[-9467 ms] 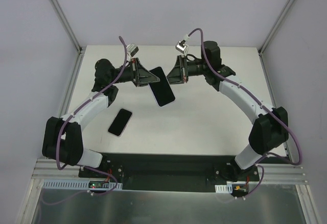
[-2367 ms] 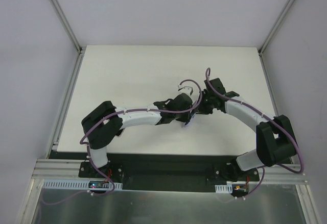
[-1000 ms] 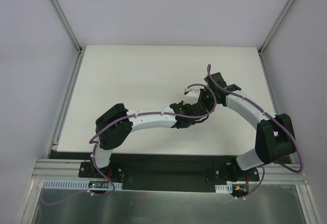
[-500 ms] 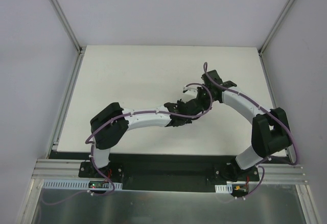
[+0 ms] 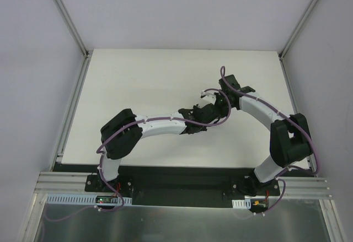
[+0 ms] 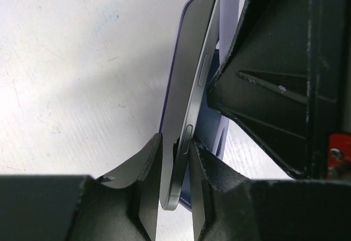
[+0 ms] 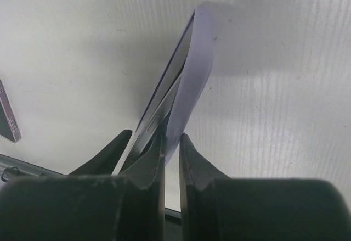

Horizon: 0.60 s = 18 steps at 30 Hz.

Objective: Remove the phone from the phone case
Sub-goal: Remove the phone case from the phone.

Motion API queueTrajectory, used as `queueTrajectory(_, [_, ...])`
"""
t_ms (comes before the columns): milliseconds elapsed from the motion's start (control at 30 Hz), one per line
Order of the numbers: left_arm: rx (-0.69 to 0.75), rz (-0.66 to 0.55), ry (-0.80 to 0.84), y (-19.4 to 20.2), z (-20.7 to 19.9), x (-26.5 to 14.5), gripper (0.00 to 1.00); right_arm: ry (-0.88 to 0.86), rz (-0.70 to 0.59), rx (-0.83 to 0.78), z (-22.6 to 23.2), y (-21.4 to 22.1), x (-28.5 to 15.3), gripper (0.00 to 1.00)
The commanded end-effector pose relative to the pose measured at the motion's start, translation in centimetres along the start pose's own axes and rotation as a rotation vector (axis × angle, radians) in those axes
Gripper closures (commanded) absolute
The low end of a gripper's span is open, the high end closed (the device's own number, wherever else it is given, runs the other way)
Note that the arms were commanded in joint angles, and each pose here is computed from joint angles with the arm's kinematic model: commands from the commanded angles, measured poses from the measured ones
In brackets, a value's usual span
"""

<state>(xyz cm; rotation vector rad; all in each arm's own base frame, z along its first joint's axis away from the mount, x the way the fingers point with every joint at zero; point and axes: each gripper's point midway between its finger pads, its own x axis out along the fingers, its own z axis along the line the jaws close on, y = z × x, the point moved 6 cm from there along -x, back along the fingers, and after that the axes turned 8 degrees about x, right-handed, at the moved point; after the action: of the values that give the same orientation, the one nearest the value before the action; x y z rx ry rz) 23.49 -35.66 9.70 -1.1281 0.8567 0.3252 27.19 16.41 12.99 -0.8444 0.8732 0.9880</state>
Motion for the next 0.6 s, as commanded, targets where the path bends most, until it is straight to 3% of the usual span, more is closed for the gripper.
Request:
queueTrajectory(0, [0.385,0.475,-0.41,10.5,10.7,2.6,0.78,0.131,0.042,-0.048,-1.9,0.8,-1.9,0.99])
queueTrajectory(367, [0.364,0.526,-0.445,11.1,12.4,3.8,0.84,0.125,0.04,-0.052,-1.7,0.6,-2.0,0.99])
queueTrajectory(567, [0.346,0.549,-0.474,11.0,12.9,4.1,1.0,0.111,0.035,-0.053,-1.3,0.4,-2.2,0.99])
